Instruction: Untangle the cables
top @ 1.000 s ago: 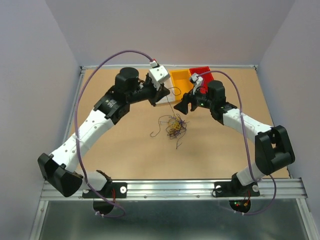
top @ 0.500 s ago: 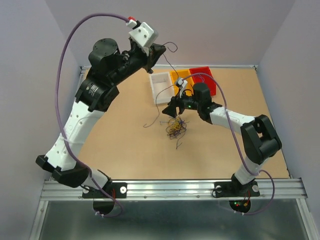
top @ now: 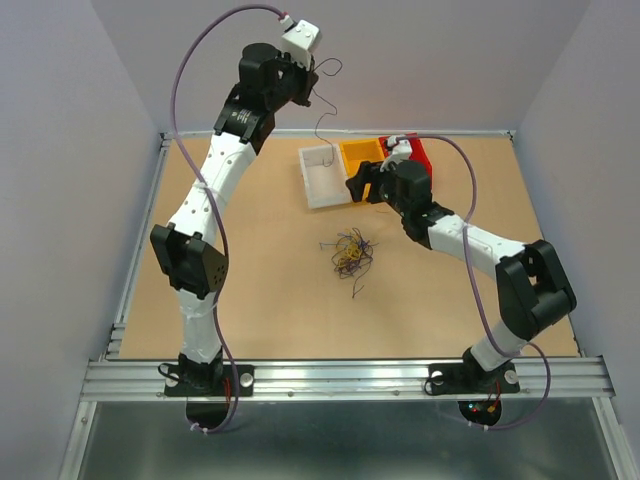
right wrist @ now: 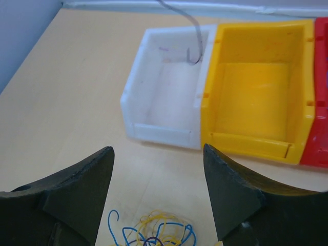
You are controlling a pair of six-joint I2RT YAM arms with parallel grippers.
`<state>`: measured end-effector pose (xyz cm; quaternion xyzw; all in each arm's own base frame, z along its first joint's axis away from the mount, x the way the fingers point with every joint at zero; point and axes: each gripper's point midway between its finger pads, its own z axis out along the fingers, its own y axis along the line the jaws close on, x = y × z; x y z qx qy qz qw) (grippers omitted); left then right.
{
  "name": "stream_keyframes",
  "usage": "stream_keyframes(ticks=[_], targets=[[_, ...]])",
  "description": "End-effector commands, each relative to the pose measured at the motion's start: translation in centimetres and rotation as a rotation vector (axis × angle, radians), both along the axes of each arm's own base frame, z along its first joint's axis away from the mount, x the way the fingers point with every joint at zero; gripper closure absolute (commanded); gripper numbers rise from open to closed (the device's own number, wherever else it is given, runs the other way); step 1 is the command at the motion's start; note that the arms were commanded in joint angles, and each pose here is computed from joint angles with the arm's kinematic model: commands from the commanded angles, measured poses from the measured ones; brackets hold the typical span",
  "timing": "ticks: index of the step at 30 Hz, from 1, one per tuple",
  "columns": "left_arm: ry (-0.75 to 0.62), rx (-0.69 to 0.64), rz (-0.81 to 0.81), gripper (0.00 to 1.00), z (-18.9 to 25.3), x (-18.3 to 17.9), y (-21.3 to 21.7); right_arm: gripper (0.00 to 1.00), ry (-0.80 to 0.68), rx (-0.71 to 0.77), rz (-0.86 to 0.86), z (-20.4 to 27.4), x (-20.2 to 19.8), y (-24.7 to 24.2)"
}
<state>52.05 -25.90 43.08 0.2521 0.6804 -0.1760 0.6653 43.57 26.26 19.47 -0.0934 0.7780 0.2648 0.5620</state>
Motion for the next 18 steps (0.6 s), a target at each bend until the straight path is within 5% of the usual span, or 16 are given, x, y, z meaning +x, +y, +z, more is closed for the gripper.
stream_keyframes(ticks=[1,9,18], targets=[[-0.162,-0.103,0.01,1.0,6.0,-0.1,0.8,0.25,-0.086,0.055,-0.259,3.9,1.1,-4.5],[0.067,-0.019,-0.02,1.0,-6.5,2.9,-0.5,0.25,-0.118,0.059,-0.368,5.1,-0.3,-7.4],[0.131,0.047,-0.003,1.0,-11.8,3.5,0.1,0.25,-0.12,0.061,-0.357,5.2,-0.4,-7.2]])
